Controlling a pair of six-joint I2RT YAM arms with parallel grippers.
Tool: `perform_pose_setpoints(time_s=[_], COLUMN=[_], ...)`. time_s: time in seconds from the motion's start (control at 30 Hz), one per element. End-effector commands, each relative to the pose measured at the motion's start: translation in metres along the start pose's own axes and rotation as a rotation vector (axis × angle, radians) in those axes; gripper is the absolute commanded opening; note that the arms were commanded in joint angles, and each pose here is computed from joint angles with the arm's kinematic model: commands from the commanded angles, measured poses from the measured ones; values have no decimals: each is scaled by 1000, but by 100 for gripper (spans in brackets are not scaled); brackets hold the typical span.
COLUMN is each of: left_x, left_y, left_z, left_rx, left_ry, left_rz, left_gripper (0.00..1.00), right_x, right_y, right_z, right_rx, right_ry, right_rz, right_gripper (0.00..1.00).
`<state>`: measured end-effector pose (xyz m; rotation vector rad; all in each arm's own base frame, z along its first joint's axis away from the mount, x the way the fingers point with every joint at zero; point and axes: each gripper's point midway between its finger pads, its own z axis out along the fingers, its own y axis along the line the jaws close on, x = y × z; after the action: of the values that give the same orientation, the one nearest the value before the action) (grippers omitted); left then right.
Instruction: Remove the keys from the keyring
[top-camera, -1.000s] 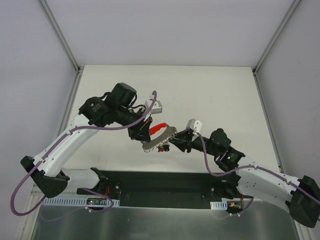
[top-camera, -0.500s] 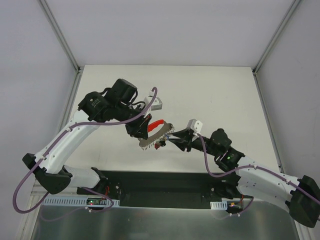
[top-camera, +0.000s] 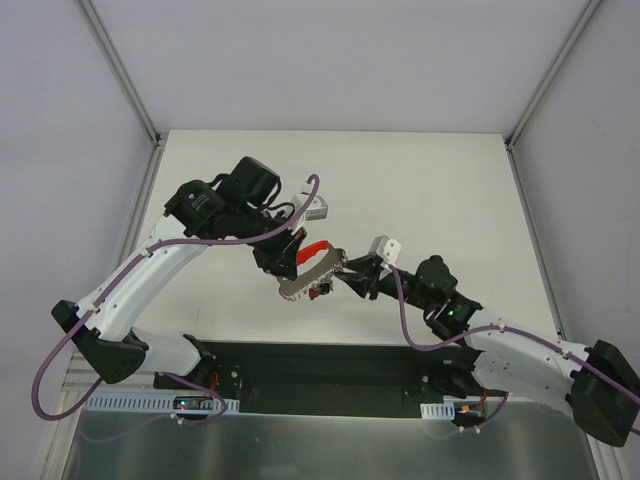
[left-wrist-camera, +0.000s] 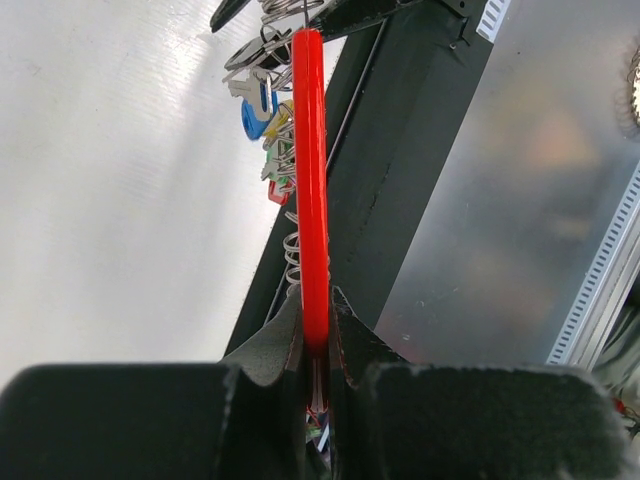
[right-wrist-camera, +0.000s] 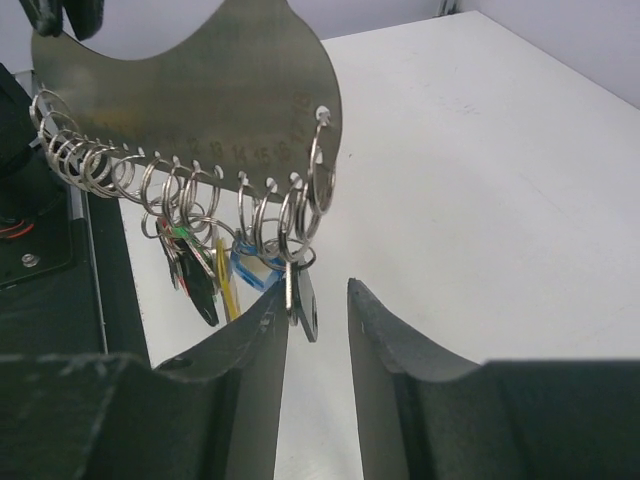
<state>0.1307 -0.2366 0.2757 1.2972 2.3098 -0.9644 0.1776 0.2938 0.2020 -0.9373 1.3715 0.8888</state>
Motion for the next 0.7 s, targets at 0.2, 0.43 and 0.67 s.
perform_pose_setpoints(time_s=[0.2, 0.43, 0.67], left_x=[-12, -17, -16], left_y=[-12, -19, -20], left_z=[-13, -15, -12], left_rx=[16, 48, 63], left_ry=[-51, -67, -58], left_rz=[22, 24, 11], left_gripper=[0, 0, 0], right_x=[-26, -21, -29], right_y=[-7, -4, 0], right_z=[6, 8, 11], right_rx=[33, 24, 7], right_ry=[-99, -109, -135], right_rz=[-48, -54, -62], right_gripper=[29, 32, 38])
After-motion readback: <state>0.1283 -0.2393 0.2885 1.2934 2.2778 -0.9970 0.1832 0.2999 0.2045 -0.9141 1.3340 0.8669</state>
